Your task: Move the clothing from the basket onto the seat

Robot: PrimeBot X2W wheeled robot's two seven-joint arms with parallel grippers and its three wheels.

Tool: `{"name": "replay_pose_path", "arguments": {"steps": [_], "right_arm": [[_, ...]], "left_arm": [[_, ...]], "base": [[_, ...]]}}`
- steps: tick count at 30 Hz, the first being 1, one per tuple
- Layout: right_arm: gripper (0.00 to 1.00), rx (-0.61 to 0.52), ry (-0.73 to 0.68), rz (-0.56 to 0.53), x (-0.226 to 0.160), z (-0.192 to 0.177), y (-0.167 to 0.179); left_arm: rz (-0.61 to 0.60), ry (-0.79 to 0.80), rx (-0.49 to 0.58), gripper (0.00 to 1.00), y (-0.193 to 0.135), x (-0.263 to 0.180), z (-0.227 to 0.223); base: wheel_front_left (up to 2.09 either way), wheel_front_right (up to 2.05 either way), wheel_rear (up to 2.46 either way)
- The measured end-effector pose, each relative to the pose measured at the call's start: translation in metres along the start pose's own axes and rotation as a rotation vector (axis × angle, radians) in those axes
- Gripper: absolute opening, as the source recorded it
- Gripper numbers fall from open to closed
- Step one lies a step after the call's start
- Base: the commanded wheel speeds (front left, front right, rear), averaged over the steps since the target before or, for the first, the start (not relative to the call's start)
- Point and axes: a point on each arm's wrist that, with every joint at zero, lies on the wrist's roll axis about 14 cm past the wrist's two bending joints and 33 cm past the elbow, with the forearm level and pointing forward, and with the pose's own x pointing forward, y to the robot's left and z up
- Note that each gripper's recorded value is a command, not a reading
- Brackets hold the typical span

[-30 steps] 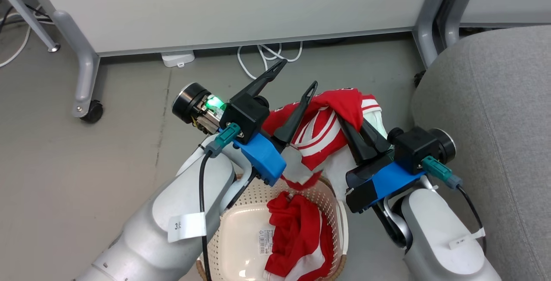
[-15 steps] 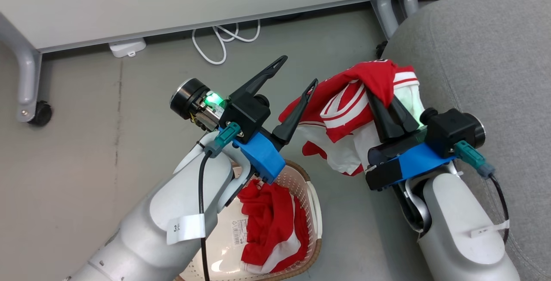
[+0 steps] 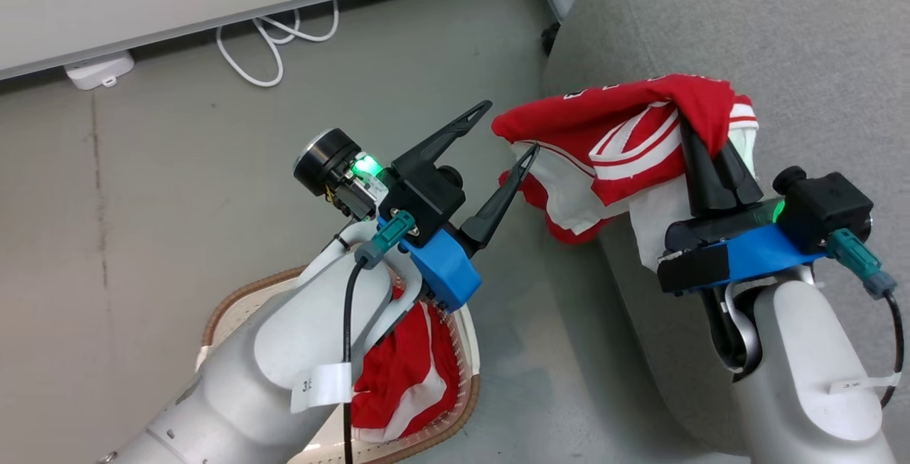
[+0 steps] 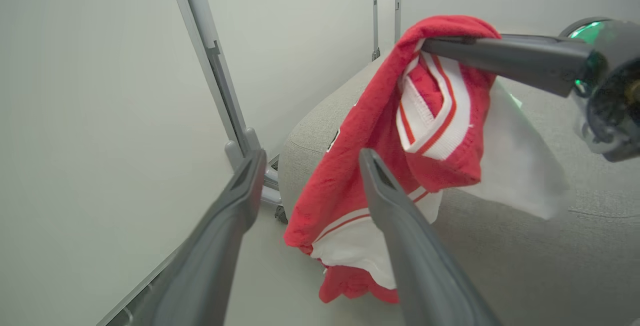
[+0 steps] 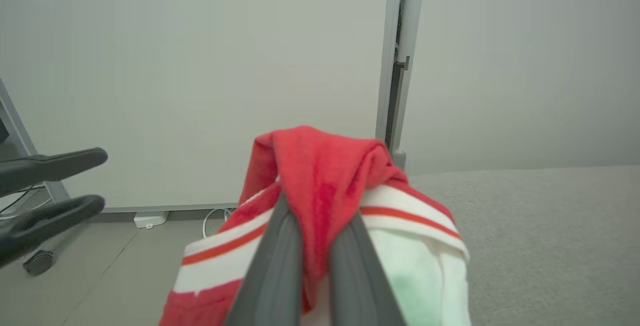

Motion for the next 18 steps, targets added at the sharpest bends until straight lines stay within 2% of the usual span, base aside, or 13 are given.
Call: {"name": "replay_pose_path", "arguments": {"steps": [13, 18], "right_arm": [[0.0, -0.033, 0.032, -0.207, -0.04, -0.003, -0.071], [0.0, -0.043, 0.055, -0.262, -0.056, -0.008, -0.088]], "left_arm": [[-0.187, 0.013, -0.027, 1.0, -0.051, 0.031, -0.016], [-0.227, 0.015, -0.04, 1.0, -0.062, 0.037, -0.021]], "base": [[0.0, 0.0, 0.0], [0.0, 0.0, 0.0]]}}
